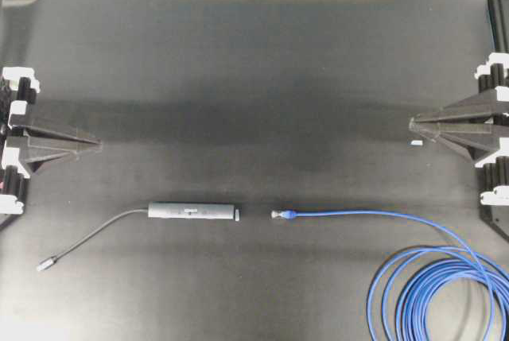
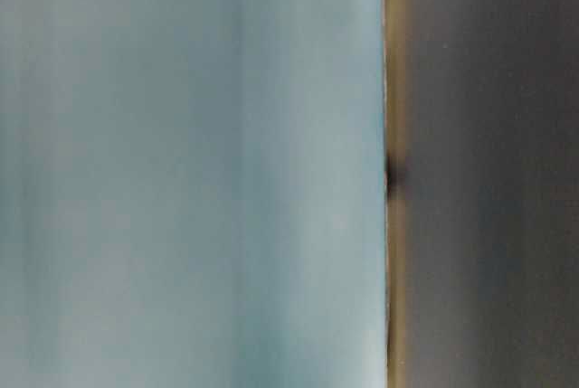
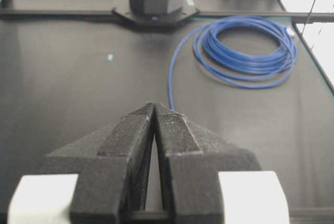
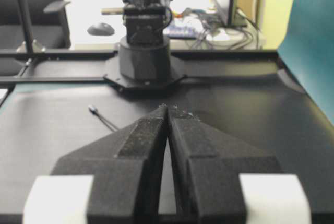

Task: Insert the LAN cable into the hub.
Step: 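Move the left gripper down over the grey Anker hub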

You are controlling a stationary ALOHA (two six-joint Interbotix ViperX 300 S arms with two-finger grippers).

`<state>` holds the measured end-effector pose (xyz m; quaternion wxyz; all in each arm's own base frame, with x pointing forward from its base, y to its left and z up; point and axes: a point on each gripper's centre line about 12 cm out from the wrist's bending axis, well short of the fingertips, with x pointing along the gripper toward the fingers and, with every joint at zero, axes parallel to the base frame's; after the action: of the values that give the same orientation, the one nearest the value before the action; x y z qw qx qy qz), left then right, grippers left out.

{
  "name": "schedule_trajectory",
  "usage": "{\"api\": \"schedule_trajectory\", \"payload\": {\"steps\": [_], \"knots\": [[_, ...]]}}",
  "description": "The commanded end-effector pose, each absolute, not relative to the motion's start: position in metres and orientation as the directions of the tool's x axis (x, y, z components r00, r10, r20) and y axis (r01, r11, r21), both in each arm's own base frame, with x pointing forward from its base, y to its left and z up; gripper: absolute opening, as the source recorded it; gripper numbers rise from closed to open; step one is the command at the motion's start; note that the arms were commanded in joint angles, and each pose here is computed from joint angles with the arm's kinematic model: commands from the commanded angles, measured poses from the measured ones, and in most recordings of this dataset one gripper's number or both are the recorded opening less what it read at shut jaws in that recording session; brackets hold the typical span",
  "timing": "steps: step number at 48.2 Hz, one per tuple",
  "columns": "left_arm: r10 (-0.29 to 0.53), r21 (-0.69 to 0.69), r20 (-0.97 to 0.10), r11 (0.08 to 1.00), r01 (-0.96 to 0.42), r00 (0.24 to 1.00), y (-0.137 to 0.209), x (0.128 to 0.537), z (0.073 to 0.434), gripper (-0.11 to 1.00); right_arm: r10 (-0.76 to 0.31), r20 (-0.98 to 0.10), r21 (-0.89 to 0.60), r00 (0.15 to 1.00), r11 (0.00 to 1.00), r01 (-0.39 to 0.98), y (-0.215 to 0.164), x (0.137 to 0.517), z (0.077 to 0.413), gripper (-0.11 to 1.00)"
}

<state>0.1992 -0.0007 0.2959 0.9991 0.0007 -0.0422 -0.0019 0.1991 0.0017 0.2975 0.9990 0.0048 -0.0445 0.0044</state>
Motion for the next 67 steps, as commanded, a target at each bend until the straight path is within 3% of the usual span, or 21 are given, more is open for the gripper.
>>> {"api": "schedule_trajectory", "payload": {"steps": [1, 4, 6, 14, 26, 29, 32, 38, 44, 48, 51, 59, 67], "knots": [[-0.007, 0.033, 0.066, 0.999, 0.005, 0.998, 0.0, 0.209, 0.296, 0.06, -0.009, 0.092, 0.008, 0.996, 1.0, 0.008, -0.002, 0.203, 0.301, 0.03], [-0.008, 0.032, 0.053, 0.999, 0.006, 0.999, 0.0, 0.216, 0.294, 0.07, -0.008, 0.077, 0.009, 0.997, 1.0, 0.008, -0.002, 0.206, 0.304, 0.01], [-0.009, 0.033, 0.047, 0.999, 0.007, 0.999, 0.0, 0.22, 0.292, 0.02, -0.008, 0.051, 0.009, 0.999, 1.0, 0.008, -0.002, 0.21, 0.304, 0.0], [-0.03, 0.026, 0.055, 0.999, 0.028, 0.998, -0.005, 0.234, 0.288, 0.01, -0.008, -0.101, 0.011, 0.995, 1.0, 0.009, -0.002, 0.23, 0.297, 0.0], [-0.04, -0.035, -0.039, 0.999, 0.039, 0.998, -0.008, 0.25, 0.263, 0.01, 0.001, -0.24, 0.015, 0.971, 1.0, 0.003, 0.0, 0.261, 0.276, 0.0], [-0.038, -0.045, -0.054, 0.998, 0.036, 0.998, -0.007, 0.254, 0.256, 0.05, -0.001, -0.279, 0.016, 0.96, 1.0, 0.005, 0.0, 0.267, 0.269, 0.01], [-0.04, -0.05, -0.045, 0.998, 0.038, 0.998, -0.007, 0.257, 0.255, 0.15, -0.001, -0.312, 0.016, 0.95, 1.0, 0.006, 0.0, 0.272, 0.263, 0.02], [-0.038, -0.054, -0.023, 0.998, 0.037, 0.999, -0.007, 0.262, 0.253, 0.49, 0.0, -0.347, 0.023, 0.938, 1.0, 0.009, 0.0, 0.275, 0.259, 0.19], [-0.039, -0.075, -0.05, 0.997, 0.035, 0.998, -0.007, 0.267, 0.244, 0.82, 0.001, -0.358, 0.048, 0.934, 0.999, 0.018, 0.0, 0.278, 0.257, 0.53], [-0.039, -0.073, -0.091, 0.997, 0.033, 0.995, -0.007, 0.269, 0.23, 0.81, 0.001, -0.377, 0.054, 0.926, 0.998, 0.021, 0.0, 0.281, 0.252, 0.75], [-0.042, -0.075, -0.105, 0.997, 0.034, 0.994, -0.007, 0.269, 0.221, 0.77, 0.001, -0.391, 0.055, 0.92, 0.998, 0.022, 0.0, 0.285, 0.248, 0.84], [-0.078, -0.094, -0.076, 0.993, 0.071, 0.994, -0.016, 0.269, 0.201, 0.75, 0.008, -0.422, 0.057, 0.907, 0.998, 0.018, 0.003, 0.295, 0.241, 0.81], [-0.109, -0.129, -0.114, 0.987, 0.094, 0.988, -0.025, 0.274, 0.173, 0.75, 0.01, -0.45, 0.056, 0.893, 0.998, 0.017, 0.004, 0.304, 0.229, 0.81]]}}
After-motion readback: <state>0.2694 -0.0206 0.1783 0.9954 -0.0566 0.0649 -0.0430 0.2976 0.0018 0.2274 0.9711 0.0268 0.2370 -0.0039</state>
